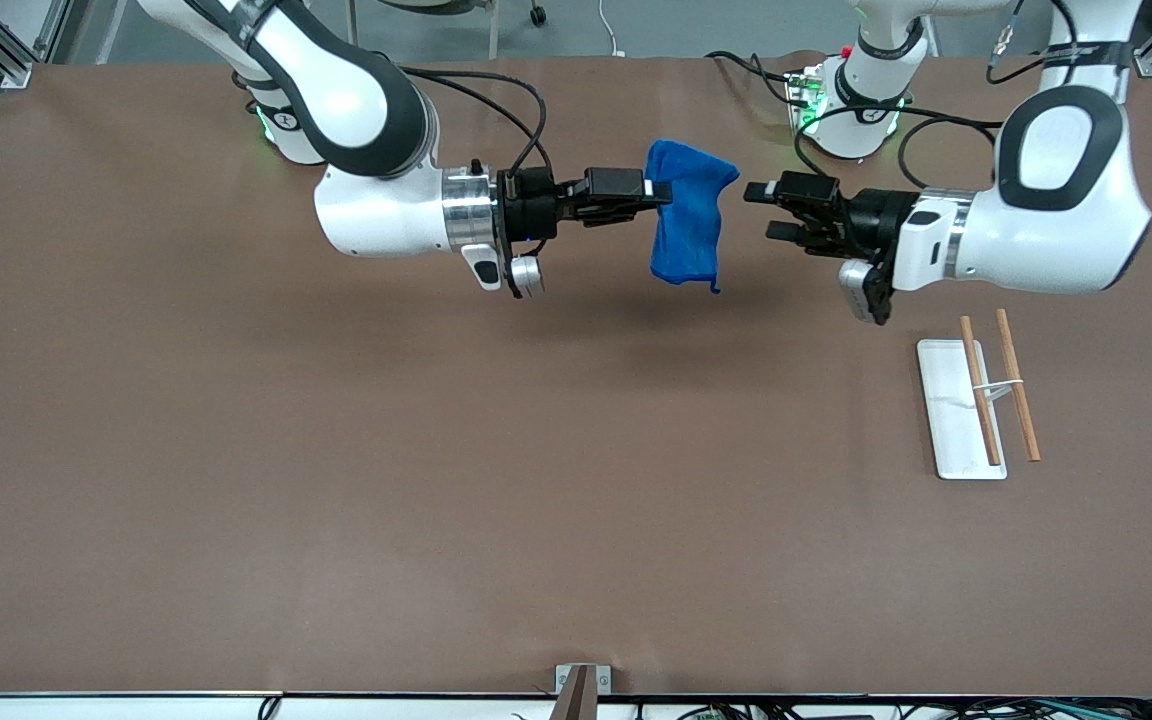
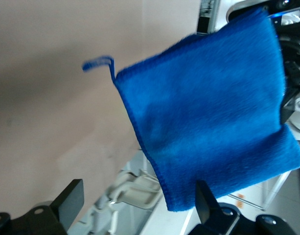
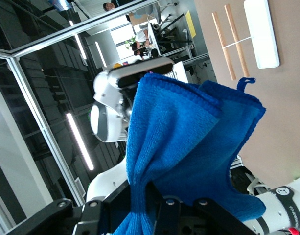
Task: Right arm passes towel to left arm to hang
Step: 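Hold the towel out with the right gripper while the left gripper approaches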
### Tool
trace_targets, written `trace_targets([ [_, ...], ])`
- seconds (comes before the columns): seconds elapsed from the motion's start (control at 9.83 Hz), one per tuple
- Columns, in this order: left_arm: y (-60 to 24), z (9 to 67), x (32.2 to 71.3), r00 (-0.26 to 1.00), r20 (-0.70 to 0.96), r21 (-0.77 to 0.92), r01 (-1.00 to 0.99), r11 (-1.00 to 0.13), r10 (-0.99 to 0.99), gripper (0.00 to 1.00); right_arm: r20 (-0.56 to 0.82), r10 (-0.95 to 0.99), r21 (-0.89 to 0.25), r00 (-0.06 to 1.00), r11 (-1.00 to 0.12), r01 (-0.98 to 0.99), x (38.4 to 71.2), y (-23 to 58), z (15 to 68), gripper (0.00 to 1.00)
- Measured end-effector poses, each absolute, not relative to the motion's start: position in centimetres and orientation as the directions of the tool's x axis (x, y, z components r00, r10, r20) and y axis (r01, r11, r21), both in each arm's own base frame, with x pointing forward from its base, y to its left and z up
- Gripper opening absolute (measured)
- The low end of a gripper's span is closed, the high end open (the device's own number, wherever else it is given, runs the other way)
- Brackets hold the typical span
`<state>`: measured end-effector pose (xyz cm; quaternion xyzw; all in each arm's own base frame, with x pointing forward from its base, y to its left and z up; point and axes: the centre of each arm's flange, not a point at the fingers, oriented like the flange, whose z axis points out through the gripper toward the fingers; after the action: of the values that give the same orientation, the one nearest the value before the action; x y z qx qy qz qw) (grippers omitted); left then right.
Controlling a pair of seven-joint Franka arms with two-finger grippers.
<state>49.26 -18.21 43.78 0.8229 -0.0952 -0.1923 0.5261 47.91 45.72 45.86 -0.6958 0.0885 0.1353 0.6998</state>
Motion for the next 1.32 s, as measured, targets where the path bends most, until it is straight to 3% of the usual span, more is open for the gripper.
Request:
trace_targets([
  [0.61,-18.1,40.3,46.9,0.951,-0.242,0.968,0.222,-0.117,-0.194,0.96,-0.304,0.071,-0.951,0.950,0.036,-0.307,47.3,46.5,46.2,0.15],
  [1.02,-19.3,39.2,45.6,0.960,-0.254,0.967,0.251,-0.044,-0.120,0.83,-0.301,0.070,-0.952,0.951,0.038,-0.304,47.3,46.6,46.2,0.15],
  [1.32,-19.1,39.3,45.8,0.961,-0.256,0.967,0.255,-0.021,-0.102,0.39,-0.301,0.070,-0.952,0.951,0.039,-0.304,47.3,46.6,46.2,0.15],
])
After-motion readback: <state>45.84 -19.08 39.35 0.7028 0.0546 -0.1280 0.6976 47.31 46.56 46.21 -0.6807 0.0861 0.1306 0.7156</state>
